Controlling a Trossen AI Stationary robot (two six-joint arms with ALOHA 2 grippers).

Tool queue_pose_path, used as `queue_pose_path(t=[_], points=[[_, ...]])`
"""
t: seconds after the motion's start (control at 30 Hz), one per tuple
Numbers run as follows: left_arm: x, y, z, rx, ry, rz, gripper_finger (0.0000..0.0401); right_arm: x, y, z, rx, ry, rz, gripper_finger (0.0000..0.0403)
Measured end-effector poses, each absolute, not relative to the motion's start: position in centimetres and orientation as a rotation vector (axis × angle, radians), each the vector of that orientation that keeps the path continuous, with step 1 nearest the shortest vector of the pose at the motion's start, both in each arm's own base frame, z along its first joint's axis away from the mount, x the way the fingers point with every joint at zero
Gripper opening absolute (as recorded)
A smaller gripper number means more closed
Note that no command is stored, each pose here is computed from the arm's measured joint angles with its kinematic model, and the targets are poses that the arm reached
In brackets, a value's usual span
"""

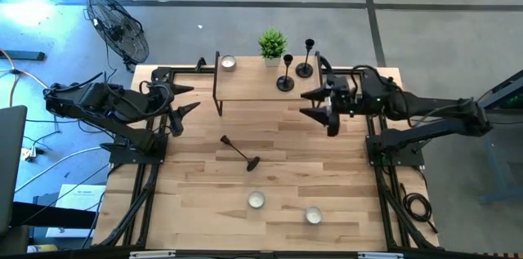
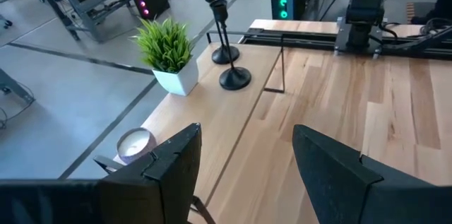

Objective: Pick & Place candle stick holders
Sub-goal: Put the white red scented candle on the shelf

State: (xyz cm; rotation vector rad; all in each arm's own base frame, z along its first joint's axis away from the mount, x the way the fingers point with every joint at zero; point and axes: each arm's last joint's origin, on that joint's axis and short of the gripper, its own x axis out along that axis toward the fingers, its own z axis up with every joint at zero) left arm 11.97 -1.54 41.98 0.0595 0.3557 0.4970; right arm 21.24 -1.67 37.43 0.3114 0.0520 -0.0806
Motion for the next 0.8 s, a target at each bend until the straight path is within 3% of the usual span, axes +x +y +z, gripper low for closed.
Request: queue_pose_path(t=[0.3, 0.53, 0.8], points=[[11.9, -1.6, 41.8, 0.055, 0.384, 0.449, 0.0218, 21.1, -0.7, 37.6, 0.362, 0.065, 0.04, 0.0259], [12.0, -1.8, 41.7, 0.038, 0.397, 0.389, 0.0218, 22.5, 0.9, 37.9, 0.355, 0.012, 0.254, 0.0259], [11.9, -2.0, 41.4, 0.025, 0.436, 0.304, 0.0218, 25.1, 1.8, 36.4, 0.424, 0.048, 0.214, 0.0259]])
